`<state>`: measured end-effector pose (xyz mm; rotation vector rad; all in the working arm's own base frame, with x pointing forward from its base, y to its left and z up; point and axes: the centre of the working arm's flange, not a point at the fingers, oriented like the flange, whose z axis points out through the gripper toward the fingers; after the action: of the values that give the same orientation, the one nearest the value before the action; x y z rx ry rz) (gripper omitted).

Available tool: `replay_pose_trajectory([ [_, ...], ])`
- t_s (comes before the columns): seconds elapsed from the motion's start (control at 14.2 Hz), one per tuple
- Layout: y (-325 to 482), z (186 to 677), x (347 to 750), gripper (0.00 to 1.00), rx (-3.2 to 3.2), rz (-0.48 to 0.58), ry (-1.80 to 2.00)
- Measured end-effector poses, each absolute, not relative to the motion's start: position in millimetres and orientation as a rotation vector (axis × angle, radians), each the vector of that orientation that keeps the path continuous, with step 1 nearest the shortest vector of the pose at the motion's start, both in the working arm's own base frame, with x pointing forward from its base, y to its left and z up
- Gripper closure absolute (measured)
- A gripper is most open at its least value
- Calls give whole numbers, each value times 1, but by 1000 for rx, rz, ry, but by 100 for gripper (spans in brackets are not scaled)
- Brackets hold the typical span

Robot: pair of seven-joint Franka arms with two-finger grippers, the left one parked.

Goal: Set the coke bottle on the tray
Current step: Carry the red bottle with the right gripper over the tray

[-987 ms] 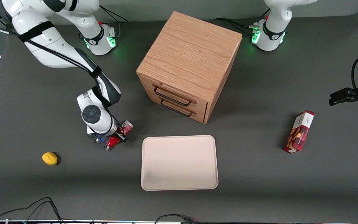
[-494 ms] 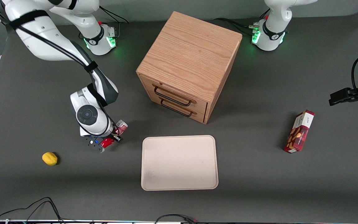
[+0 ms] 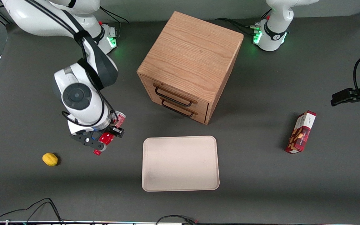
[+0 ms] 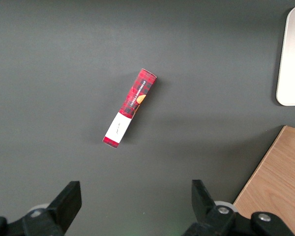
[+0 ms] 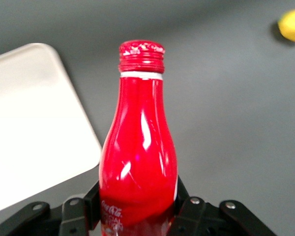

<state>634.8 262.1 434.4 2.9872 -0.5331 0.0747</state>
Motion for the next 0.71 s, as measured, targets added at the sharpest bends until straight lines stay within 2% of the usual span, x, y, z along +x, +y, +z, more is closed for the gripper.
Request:
replay_pose_trajectory([
  [0.14, 287, 447, 636, 45, 3060, 85, -393],
  [0.28, 310, 437, 643, 45, 3130, 48, -286],
  [0.71, 352, 329, 669, 45, 3269, -73, -206],
])
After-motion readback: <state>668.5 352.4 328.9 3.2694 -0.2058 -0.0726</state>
